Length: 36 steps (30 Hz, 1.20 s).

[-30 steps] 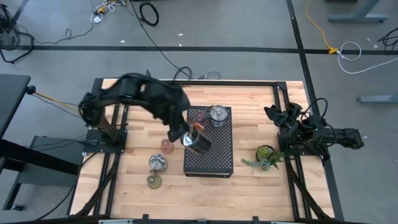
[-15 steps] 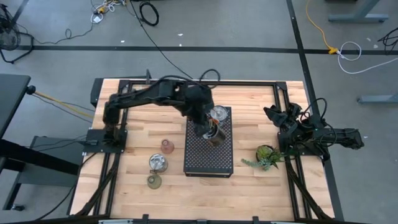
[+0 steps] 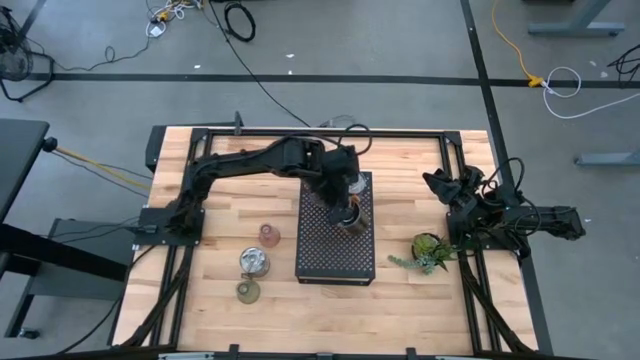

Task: Pick & Place candle stick holders
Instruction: Put the top silver scented candle on the shelf

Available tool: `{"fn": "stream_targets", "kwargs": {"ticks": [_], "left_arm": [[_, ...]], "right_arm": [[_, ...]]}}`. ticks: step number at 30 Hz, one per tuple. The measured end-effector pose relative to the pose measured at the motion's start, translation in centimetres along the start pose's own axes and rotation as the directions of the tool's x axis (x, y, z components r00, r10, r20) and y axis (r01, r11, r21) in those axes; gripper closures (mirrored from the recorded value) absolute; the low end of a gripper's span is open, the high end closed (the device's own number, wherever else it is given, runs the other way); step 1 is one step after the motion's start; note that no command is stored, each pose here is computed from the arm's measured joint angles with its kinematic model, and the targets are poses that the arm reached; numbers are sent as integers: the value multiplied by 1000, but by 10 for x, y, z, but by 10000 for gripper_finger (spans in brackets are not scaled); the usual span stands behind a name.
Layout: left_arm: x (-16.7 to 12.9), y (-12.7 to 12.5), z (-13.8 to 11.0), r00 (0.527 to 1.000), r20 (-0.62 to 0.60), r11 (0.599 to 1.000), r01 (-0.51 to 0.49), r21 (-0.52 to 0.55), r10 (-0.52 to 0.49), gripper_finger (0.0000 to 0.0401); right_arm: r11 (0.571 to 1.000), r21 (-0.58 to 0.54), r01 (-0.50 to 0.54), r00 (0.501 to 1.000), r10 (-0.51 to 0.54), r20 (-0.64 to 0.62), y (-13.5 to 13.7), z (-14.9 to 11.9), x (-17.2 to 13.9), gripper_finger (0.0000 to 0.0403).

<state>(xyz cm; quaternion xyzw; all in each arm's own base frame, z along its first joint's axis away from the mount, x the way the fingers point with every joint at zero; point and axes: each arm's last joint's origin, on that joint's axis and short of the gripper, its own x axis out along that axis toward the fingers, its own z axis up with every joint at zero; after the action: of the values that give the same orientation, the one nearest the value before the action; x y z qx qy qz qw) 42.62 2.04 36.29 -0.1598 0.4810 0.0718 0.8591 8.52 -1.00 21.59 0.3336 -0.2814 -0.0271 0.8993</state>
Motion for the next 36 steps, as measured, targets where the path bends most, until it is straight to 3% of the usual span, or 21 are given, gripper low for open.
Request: {"fn": "stream_targets", "kwargs": {"ticks": [16, 36], "left_arm": [[17, 3, 1, 999, -24, 999, -30, 27, 31, 388], [19, 8, 11, 998, 52, 1000, -24, 16, 23, 374]], "right_arm": [[1000, -5, 11, 1000, -11, -13, -1, -1, 0, 302], [1000, -7, 14, 1000, -14, -18, -1, -2, 0, 302]]}}
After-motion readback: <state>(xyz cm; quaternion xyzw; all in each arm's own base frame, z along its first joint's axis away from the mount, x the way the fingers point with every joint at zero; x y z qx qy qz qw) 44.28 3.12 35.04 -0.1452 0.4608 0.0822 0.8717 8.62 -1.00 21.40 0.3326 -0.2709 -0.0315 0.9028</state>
